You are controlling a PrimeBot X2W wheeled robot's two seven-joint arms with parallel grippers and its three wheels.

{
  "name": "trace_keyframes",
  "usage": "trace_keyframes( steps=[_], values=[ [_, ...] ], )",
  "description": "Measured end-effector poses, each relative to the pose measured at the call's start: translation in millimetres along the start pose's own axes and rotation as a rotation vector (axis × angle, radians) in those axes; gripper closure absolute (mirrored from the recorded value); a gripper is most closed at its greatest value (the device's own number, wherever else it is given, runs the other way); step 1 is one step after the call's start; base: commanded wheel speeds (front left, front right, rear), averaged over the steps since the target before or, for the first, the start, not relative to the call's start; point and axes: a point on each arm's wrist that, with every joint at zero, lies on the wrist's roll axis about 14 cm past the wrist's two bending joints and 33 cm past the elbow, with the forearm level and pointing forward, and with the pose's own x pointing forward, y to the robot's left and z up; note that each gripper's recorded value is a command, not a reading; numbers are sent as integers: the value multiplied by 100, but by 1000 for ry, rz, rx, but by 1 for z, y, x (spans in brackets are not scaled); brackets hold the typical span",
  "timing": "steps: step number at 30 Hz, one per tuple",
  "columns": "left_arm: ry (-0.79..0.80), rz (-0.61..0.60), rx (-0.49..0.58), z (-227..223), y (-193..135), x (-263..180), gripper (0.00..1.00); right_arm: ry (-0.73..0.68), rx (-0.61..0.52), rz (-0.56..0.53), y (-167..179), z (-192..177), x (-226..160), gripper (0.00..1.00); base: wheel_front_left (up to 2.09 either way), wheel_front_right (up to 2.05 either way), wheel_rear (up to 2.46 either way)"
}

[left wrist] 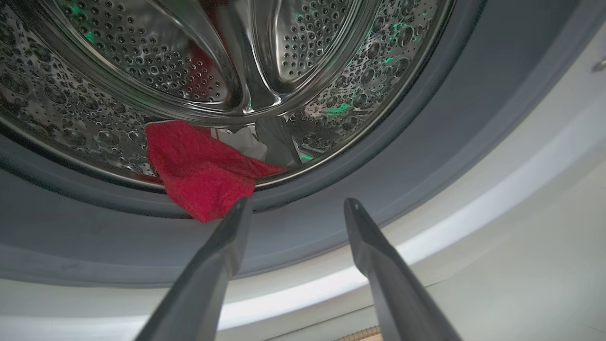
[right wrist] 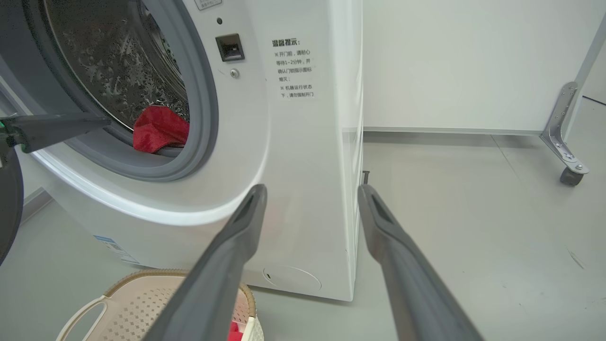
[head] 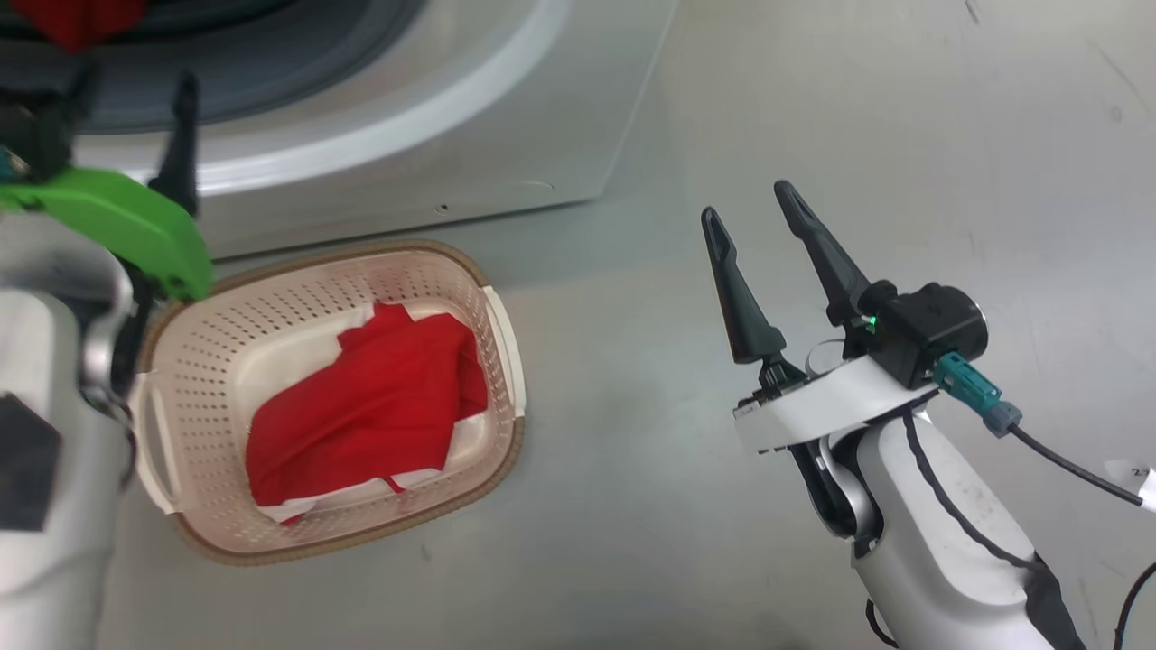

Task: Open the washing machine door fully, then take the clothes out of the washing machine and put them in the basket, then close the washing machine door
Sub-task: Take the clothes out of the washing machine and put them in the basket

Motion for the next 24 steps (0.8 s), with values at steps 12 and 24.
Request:
trace_keyframes(
  steps=[12, 24],
  values=[
    [6, 16, 142, 16, 29, 78, 0, 35, 17, -84, -33, -19, 16, 0, 0, 0, 0],
    [55, 43, 177, -1, 47, 131, 0, 78, 13, -165, -61, -33, 12, 0, 0, 0, 0]
  ],
)
